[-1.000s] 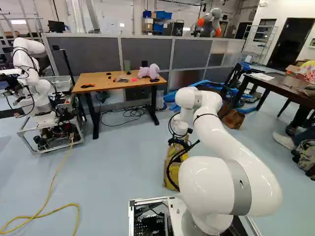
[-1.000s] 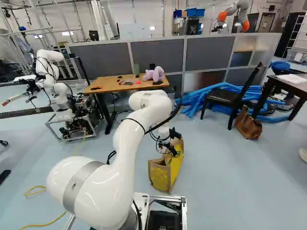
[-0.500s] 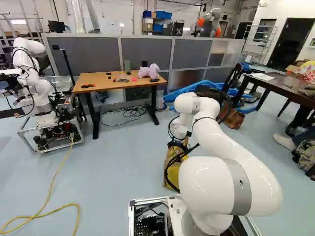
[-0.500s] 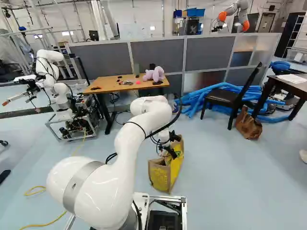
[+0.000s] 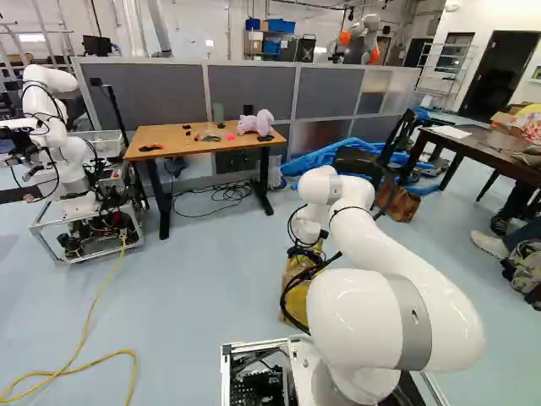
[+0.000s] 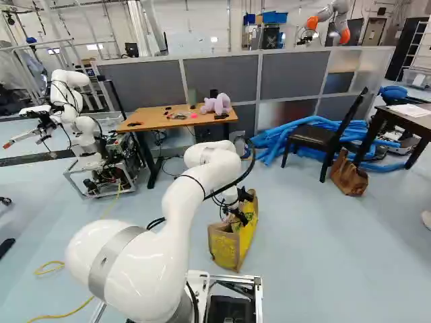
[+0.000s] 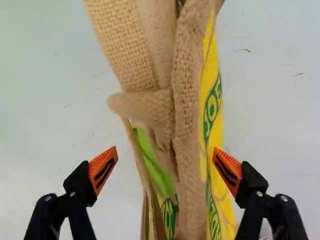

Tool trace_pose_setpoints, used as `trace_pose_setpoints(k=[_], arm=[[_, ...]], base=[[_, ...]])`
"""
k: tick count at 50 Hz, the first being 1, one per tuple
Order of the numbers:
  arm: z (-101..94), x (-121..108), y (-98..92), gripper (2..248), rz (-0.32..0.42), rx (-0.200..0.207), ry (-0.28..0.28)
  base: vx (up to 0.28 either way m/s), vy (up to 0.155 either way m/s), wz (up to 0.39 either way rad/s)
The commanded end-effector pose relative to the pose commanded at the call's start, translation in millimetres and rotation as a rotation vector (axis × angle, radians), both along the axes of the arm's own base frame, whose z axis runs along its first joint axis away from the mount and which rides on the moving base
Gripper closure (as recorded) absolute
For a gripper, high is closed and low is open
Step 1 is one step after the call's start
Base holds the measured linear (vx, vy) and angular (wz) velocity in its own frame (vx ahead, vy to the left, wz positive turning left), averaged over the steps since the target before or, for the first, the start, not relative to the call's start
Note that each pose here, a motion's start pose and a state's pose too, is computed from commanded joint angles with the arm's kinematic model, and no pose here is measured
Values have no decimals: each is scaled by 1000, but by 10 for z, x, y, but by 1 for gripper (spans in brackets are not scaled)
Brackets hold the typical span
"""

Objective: Pick up the bag on the ground and place it on the table

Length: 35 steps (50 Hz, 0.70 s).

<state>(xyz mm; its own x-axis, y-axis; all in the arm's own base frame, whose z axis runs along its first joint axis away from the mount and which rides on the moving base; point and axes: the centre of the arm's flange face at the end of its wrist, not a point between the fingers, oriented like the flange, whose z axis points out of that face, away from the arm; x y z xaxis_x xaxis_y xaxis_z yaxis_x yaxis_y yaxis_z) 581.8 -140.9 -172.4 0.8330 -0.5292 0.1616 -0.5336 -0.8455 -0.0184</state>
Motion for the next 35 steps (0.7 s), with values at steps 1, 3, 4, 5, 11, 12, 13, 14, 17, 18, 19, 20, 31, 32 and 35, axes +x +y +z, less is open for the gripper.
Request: trace_pose_setpoints(k=[1, 3, 4, 5, 11, 12, 13, 14, 17, 18, 19, 20, 31, 32, 35], arm=[[-1, 0, 0, 3, 0, 0, 0], [-2, 0, 0, 3, 0, 0, 0], [-2, 0, 0, 3, 0, 0, 0], [-2, 0, 0, 3, 0, 0, 0], [-2, 0, 0, 3, 0, 0, 0], [-2, 0, 0, 3, 0, 0, 0], [-2, 0, 0, 24, 0, 0, 0], [-2, 0, 0, 24, 0, 0, 0], [-2, 0, 0, 24, 0, 0, 0], [-2, 0, 0, 62, 0, 0, 0], [-2, 0, 0, 62, 0, 0, 0], [-2, 0, 0, 62, 0, 0, 0], [-2, 0, 0, 137, 0, 0, 0], [-2, 0, 0, 137, 0, 0, 0], [-2, 0, 0, 175, 0, 0, 0]], base=[[0, 0, 0], [0, 0, 0], [0, 0, 0], [0, 0, 0], [0, 0, 0], [0, 0, 0], [0, 0, 0], [0, 0, 0], [0, 0, 0], [0, 0, 0], [0, 0, 0], [0, 0, 0], [0, 0, 0], [0, 0, 0], [0, 0, 0]])
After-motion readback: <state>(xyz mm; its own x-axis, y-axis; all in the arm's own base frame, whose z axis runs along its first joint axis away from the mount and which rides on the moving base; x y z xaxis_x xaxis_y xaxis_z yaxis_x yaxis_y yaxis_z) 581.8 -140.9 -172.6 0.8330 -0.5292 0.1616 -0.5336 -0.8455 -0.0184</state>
